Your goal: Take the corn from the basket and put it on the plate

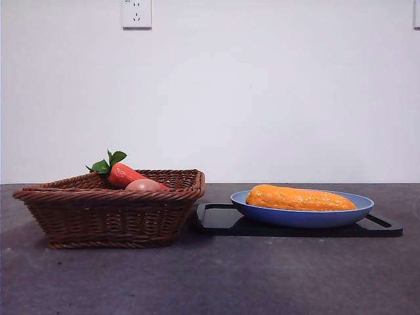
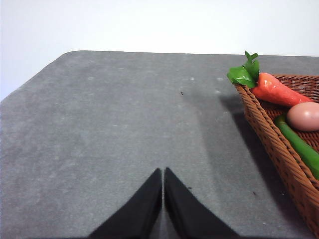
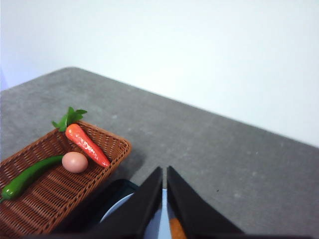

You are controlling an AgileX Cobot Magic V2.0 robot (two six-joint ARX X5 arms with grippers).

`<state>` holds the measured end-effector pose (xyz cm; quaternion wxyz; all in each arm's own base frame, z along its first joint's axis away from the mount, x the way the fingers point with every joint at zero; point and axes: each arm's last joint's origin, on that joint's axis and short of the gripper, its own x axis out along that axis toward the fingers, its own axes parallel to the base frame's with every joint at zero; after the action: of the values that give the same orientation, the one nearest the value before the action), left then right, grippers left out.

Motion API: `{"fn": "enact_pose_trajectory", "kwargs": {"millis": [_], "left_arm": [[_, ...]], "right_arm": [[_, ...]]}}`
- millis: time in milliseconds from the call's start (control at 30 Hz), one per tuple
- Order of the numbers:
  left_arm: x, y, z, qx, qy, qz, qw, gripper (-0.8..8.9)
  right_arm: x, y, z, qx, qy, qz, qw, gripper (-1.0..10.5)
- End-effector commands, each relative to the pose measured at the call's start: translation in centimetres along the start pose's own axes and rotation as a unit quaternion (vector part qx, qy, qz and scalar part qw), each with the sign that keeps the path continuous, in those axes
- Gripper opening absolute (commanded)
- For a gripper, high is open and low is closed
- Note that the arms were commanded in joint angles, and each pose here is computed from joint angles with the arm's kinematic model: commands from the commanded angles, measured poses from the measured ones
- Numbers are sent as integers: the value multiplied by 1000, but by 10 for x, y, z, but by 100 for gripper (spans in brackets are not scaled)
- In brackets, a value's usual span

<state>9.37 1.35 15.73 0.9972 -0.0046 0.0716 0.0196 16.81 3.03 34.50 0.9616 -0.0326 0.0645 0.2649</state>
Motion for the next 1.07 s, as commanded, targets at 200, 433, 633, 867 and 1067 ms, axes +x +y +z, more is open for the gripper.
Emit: {"fn": "enact_pose_trajectory", "kwargs": {"millis": [200,433,633,867,1067], "left_arm": [[2,1,-9,-4,19,2,1000,8],[2,1,-9,-4,19,2,1000,8],[2,1,-9,-4,19,2,1000,8],[2,1,-9,-4,19,2,1000,8],[2,1,-9,-4,19,2,1000,8]], "right_arm": [[-48,9,-64,-20,-51,-78,995,2],[-58,14,-122,-16,-45,-146,988,2],[-55,15,-155,-9,-32,-157,987,2],[-52,16,-183,0,-20,-170,985,2],[-51,17,-195,5,-18,-168,986,2]]}}
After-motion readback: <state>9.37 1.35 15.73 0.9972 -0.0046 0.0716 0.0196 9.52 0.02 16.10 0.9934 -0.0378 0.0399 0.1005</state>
